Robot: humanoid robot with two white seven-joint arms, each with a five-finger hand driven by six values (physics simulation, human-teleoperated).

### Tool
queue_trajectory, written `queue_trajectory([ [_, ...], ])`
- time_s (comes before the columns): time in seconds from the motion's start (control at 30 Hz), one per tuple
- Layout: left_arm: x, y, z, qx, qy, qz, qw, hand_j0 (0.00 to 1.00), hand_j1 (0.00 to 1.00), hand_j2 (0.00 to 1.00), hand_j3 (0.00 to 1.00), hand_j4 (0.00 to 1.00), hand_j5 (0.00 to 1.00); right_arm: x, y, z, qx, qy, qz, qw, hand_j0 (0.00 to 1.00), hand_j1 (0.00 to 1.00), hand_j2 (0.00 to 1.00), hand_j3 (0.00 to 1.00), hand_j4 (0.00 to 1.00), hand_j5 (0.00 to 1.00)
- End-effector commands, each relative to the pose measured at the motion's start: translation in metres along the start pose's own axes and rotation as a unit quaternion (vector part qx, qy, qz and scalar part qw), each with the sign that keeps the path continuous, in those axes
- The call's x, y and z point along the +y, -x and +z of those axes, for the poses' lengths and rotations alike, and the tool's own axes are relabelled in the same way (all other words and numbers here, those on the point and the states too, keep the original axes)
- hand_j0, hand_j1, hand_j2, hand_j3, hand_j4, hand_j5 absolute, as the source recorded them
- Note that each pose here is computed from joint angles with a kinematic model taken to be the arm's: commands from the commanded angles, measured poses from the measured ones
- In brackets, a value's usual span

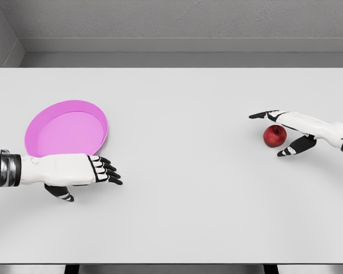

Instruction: Put the apple on the plate with both arms

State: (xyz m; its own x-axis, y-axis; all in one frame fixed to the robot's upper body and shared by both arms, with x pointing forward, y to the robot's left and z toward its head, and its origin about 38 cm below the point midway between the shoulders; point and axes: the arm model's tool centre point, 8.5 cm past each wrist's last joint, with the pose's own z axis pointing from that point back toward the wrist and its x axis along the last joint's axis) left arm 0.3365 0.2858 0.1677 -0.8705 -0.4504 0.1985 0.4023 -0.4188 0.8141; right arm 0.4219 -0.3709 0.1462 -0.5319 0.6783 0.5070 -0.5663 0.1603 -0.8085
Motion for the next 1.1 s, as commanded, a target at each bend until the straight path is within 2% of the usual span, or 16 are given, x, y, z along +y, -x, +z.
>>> queue_trajectory([
  [0.0, 0.000, 0.000, 0.000, 0.000, -0.002, 0.003, 1.0000, 1.00, 1.00, 1.00, 1.00, 1.00, 1.00, 0.000, 0.001, 0.000, 0.001, 0.002, -0.004, 1.0000, 0.99, 0.99, 0.99, 0.99, 0.99, 0.99],
  [0.13, 0.000, 0.000, 0.000, 0.000, -0.002, 0.003, 1.0000, 1.00, 1.00, 1.00, 1.00, 1.00, 1.00, 0.007, 0.005, -0.004, 0.006, -0.006, -0.009, 0.9999, 0.99, 0.99, 0.99, 0.99, 0.99, 0.99],
  [0.5, 0.001, 0.000, 0.000, 0.000, -0.002, 0.002, 1.0000, 1.00, 1.00, 1.00, 1.00, 1.00, 1.00, 0.005, 0.005, -0.005, 0.006, -0.006, -0.007, 0.9999, 0.99, 0.99, 0.99, 0.99, 0.99, 0.99],
  [0.7, 0.000, 0.000, 0.000, 0.000, -0.002, 0.003, 1.0000, 1.00, 1.00, 1.00, 1.00, 1.00, 1.00, 0.002, 0.019, 0.001, 0.027, -0.001, -0.019, 0.9995, 0.99, 0.99, 0.99, 0.99, 0.99, 0.99],
  [1.07, 0.000, 0.000, 0.000, 0.000, -0.002, 0.003, 1.0000, 1.00, 1.00, 1.00, 1.00, 1.00, 1.00, 0.001, 0.019, 0.001, 0.031, -0.005, -0.012, 0.9995, 0.86, 0.86, 0.86, 0.86, 0.86, 0.86],
])
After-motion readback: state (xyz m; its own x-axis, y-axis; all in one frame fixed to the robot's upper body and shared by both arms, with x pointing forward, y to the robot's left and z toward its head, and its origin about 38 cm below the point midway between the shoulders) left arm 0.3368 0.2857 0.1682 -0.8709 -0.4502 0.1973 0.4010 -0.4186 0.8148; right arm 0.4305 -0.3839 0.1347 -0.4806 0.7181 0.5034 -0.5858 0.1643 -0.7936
